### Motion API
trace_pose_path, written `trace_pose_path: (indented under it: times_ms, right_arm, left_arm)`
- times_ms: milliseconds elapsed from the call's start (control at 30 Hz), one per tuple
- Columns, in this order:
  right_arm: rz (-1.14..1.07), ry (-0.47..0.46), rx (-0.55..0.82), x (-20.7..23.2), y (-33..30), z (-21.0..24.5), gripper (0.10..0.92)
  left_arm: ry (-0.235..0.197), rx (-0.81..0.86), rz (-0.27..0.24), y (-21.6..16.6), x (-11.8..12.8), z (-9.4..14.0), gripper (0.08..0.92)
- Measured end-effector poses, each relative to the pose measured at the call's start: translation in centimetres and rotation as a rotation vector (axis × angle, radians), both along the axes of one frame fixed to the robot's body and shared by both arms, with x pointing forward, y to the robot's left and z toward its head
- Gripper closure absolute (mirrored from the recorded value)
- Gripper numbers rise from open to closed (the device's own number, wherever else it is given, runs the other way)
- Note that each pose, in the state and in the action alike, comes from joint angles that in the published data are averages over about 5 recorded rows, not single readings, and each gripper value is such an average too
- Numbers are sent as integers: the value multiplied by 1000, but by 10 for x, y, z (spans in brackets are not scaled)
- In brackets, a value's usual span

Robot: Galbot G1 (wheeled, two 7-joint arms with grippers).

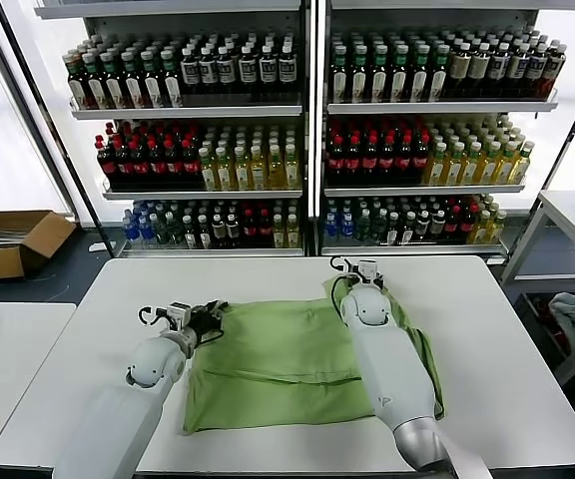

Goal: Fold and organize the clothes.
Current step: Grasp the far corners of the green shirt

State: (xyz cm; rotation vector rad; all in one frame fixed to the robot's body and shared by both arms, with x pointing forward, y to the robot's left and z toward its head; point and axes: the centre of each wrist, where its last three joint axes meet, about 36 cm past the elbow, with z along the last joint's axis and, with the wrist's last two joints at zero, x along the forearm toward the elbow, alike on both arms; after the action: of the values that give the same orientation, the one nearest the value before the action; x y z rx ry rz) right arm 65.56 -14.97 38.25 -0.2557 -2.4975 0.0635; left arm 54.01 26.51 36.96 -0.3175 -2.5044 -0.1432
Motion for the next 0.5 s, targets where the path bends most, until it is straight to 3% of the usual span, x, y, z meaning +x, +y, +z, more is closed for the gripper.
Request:
trace_pose_path:
  times_ms: [200,400,500]
  right_arm:
    - [-6,6,1,-6,-2,-6,747]
    - [-12,4,7,-12,-2,-8,899]
    - [-14,-4,12,-15,-2,-6,915]
  left_arm:
    - [0,-2,0,-3,-1,0,892]
    - [-10,-5,2,-6,2,6,907]
    - [-18,-9,6,-7,2,9,907]
